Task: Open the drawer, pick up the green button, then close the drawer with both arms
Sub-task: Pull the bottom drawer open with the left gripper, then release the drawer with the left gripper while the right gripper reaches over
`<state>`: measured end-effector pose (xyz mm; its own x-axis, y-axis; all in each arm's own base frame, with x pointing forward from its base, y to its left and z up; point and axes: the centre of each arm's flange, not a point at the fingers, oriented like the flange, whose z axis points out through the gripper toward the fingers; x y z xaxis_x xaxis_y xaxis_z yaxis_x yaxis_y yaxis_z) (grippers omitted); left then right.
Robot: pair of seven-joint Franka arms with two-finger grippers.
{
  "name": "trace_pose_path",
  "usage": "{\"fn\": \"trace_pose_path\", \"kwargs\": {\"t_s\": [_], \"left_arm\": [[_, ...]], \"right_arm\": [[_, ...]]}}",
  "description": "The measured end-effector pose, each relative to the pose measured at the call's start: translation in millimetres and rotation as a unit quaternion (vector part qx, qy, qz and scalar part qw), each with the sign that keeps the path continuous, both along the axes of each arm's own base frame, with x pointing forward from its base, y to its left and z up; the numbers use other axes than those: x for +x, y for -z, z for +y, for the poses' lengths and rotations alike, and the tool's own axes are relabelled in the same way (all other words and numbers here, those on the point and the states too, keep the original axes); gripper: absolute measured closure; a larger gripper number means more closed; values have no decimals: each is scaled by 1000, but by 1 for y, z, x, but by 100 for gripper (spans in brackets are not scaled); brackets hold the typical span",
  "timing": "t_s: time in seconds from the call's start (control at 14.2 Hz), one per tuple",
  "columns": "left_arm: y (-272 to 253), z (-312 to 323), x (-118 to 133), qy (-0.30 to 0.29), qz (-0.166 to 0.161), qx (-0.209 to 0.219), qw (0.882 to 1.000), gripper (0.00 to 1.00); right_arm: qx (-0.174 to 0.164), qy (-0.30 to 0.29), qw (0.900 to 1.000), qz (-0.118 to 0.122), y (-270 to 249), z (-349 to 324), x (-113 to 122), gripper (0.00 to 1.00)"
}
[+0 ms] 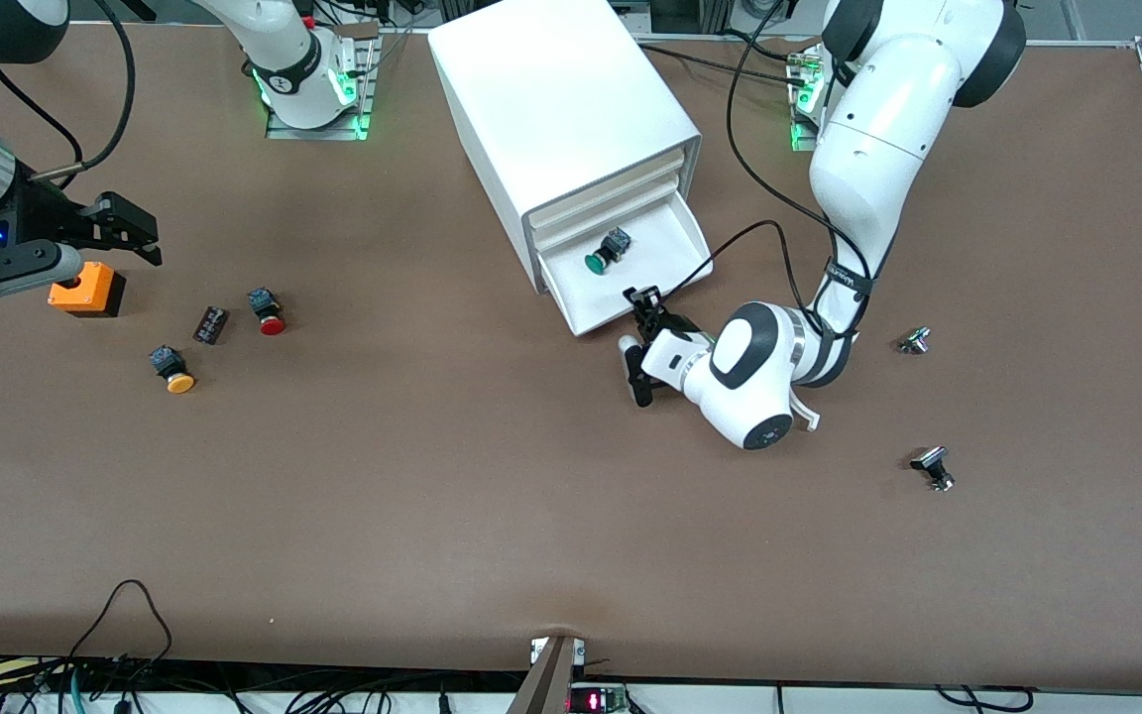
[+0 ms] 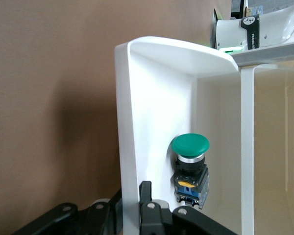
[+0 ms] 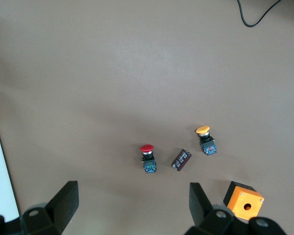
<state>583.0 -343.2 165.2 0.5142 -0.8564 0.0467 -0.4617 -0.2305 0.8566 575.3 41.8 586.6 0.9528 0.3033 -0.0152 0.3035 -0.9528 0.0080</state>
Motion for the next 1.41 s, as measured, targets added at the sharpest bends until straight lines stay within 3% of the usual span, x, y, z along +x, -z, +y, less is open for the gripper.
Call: {"fn": "trace_pose_path", "kwargs": {"t_s": [1.2,1.34,1.41], "left_arm": [[-7,52,54,-45,-68,21,996,88],[-6,49,60,-60,-92,29,994,78],[-3,47,64,-66,-110,38,991,67]], "right_arm": [[0,3,1000,0,0,-1,0,0],[0,3,1000,2,2,-1,1,0],[-1,3,1000,4,5,-1,2,0]]}}
